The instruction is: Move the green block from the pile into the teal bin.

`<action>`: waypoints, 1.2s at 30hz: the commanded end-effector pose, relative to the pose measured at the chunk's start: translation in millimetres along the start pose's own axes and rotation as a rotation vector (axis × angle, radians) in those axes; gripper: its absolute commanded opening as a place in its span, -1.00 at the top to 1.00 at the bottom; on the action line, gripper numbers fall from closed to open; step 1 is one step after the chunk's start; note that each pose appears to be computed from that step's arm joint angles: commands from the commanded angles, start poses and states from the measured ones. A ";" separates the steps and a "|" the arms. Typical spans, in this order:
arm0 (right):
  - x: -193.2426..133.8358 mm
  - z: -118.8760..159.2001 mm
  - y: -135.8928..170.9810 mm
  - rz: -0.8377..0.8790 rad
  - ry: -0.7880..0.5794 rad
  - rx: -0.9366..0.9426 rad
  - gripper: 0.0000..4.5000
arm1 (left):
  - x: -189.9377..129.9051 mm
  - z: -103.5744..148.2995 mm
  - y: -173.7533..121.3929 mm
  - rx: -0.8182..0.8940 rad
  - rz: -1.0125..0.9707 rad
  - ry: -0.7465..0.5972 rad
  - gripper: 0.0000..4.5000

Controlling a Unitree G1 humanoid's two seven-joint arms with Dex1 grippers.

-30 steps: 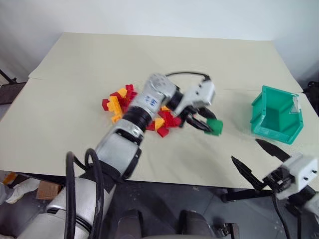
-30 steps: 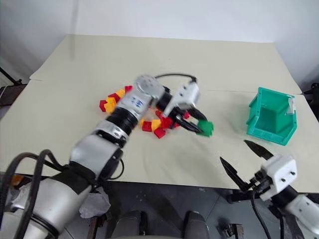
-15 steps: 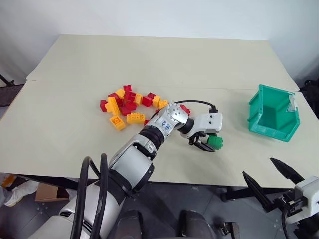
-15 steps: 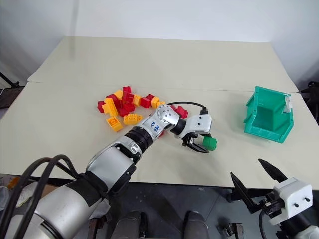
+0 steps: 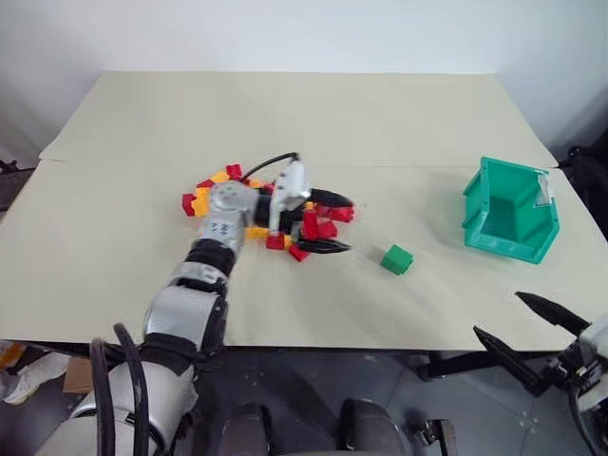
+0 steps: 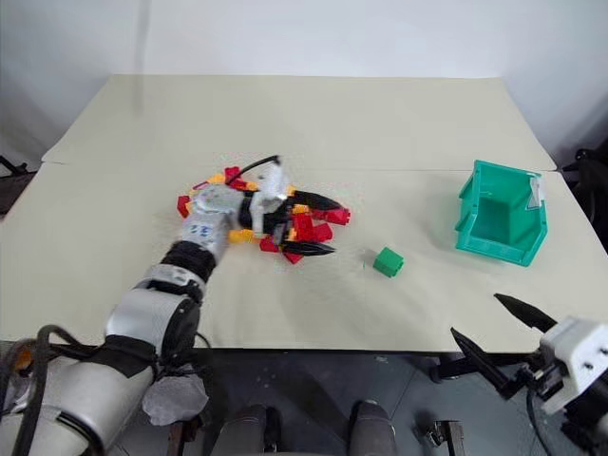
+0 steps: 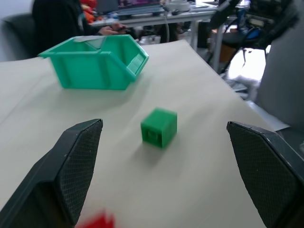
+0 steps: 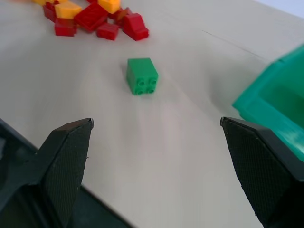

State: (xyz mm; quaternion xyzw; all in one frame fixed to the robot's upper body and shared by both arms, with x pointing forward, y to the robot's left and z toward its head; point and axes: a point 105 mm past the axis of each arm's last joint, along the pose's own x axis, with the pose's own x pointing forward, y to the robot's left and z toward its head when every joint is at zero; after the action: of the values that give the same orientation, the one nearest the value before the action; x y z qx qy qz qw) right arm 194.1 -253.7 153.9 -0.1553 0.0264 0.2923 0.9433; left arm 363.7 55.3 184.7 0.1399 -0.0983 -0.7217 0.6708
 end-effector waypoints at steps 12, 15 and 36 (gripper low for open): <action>134.9 2.3 -24.1 0.237 0.270 -0.004 -1.00 | -126.6 1.5 -79.4 -0.083 0.362 0.080 -0.98; 147.4 0.3 -21.8 0.255 0.290 0.009 -1.00 | -126.1 -0.1 -88.5 -0.114 0.400 0.087 -0.98; 53.3 62.9 -103.1 -0.239 -0.192 0.110 0.33 | -79.3 25.4 -77.5 -0.139 0.405 -0.122 -1.00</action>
State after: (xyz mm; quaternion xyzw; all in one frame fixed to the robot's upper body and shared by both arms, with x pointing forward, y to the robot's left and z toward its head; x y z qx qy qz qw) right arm 295.9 -260.4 215.3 -0.0795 -0.0293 0.2521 0.9640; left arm 288.7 147.8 174.4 0.0293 -0.0852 -0.5796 0.8099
